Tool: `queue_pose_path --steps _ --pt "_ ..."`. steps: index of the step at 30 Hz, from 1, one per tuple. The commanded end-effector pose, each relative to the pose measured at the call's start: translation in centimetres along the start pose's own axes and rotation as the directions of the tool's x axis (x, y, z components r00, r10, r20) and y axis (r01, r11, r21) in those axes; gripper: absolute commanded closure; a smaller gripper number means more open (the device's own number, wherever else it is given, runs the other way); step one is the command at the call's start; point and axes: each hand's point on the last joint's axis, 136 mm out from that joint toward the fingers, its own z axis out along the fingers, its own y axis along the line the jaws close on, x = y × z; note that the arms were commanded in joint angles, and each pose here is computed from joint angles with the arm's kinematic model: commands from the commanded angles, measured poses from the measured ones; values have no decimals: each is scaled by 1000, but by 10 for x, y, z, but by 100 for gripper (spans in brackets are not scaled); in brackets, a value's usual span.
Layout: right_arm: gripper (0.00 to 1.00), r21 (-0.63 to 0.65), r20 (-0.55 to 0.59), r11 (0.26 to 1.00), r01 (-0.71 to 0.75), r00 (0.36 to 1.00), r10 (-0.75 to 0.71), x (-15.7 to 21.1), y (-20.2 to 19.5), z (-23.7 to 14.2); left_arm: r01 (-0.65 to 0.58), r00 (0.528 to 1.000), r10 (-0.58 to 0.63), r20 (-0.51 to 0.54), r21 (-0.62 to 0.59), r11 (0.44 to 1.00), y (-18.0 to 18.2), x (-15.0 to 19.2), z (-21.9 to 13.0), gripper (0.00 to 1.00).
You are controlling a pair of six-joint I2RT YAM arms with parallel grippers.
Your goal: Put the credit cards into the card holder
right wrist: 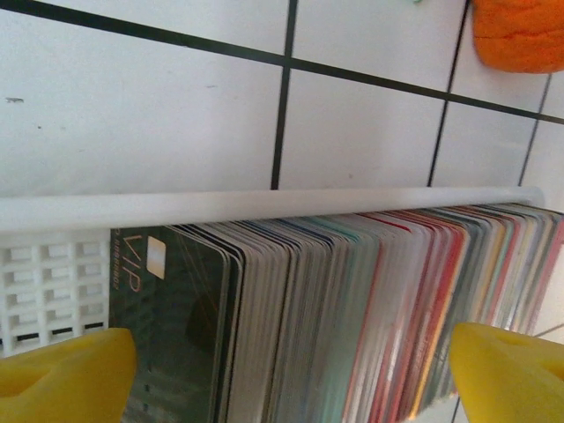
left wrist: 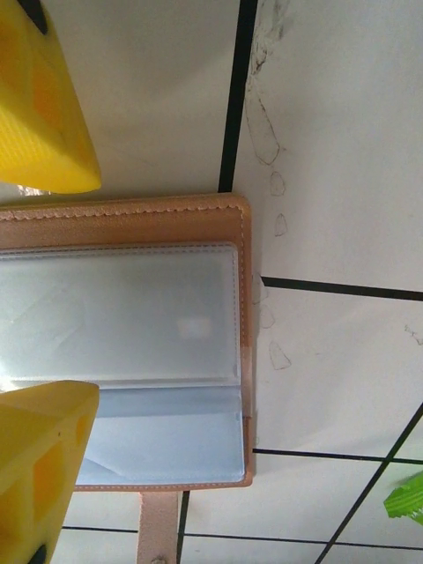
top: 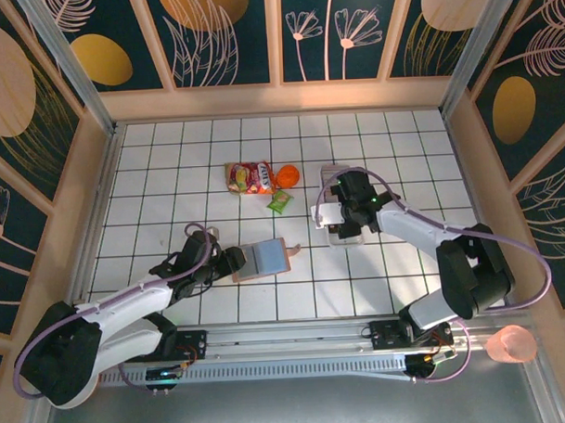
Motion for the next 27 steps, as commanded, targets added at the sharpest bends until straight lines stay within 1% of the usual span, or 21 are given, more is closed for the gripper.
queue_pose_path --steps 1,6,11,17,23,27 --pt "8 -4 -16 1000 25 1000 -25 0 0 5 -25 1000 25 -5 26 999 -3 3 -1 42" --pt "9 -30 -21 999 34 999 -34 -1 8 13 -22 1000 22 -1 20 1000 -2 3 -1 42" --pt "10 -6 -43 999 33 999 -33 1 -1 15 -24 1000 24 -3 17 1000 0 4 -2 42" --pt "20 22 -56 999 37 998 -35 1 -10 8 -23 1000 23 -1 15 1000 0 4 -2 43" --pt "24 50 -47 998 40 998 -37 -1 -15 -1 -17 1000 17 -2 22 1000 -1 3 -2 44" --pt "30 59 -40 997 44 998 -42 -3 -15 -3 -15 1000 15 0 20 1000 -2 3 -3 45"
